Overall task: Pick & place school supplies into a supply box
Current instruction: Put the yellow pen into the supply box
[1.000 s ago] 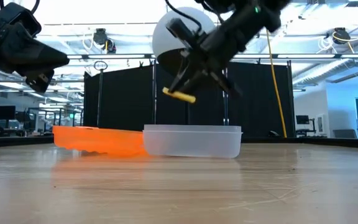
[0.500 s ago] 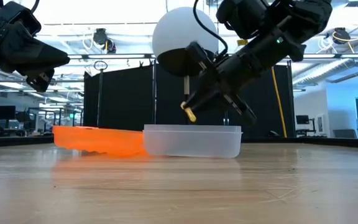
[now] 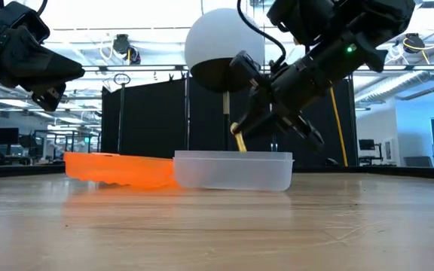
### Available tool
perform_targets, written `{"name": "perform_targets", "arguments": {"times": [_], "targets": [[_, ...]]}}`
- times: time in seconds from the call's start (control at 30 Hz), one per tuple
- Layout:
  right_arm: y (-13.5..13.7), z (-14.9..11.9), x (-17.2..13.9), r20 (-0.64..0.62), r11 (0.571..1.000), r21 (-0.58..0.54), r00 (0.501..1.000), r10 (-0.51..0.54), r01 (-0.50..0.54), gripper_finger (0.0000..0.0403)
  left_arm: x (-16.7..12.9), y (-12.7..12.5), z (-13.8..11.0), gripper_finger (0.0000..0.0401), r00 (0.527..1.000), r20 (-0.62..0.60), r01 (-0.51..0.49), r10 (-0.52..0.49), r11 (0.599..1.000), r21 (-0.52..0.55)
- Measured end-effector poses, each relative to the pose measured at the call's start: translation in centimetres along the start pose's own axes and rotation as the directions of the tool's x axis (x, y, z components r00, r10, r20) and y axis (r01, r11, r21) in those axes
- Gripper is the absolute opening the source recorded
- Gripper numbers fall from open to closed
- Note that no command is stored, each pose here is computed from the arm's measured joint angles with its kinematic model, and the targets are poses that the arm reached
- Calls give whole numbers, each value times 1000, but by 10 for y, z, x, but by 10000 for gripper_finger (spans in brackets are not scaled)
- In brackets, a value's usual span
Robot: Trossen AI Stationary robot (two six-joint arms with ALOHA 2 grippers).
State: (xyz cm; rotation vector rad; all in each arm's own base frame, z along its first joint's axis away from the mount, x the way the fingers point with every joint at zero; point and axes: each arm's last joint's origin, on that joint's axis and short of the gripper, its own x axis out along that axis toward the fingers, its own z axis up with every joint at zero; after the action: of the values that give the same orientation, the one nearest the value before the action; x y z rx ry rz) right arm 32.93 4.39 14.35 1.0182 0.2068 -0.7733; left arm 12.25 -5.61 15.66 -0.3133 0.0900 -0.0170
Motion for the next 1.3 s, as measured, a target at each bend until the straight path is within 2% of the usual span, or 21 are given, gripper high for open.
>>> {"name": "perform_targets", "arguments": {"times": [0.5, 0.97, 1.3], "targets": [[-15, -5, 7, 14, 995, -8, 995, -103, 103, 30, 0, 0, 0, 40, 1000, 2, 0, 0, 1000, 8], [-17, -5, 10, -7, 991, -83, 994, -108, 107, 57, 0, 0, 0, 40, 1000, 2, 0, 0, 1000, 6], [-16, -5, 10, -7, 992, -73, 994, -105, 104, 81, 0, 0, 0, 40, 1000, 1, 0, 0, 1000, 4]]}}
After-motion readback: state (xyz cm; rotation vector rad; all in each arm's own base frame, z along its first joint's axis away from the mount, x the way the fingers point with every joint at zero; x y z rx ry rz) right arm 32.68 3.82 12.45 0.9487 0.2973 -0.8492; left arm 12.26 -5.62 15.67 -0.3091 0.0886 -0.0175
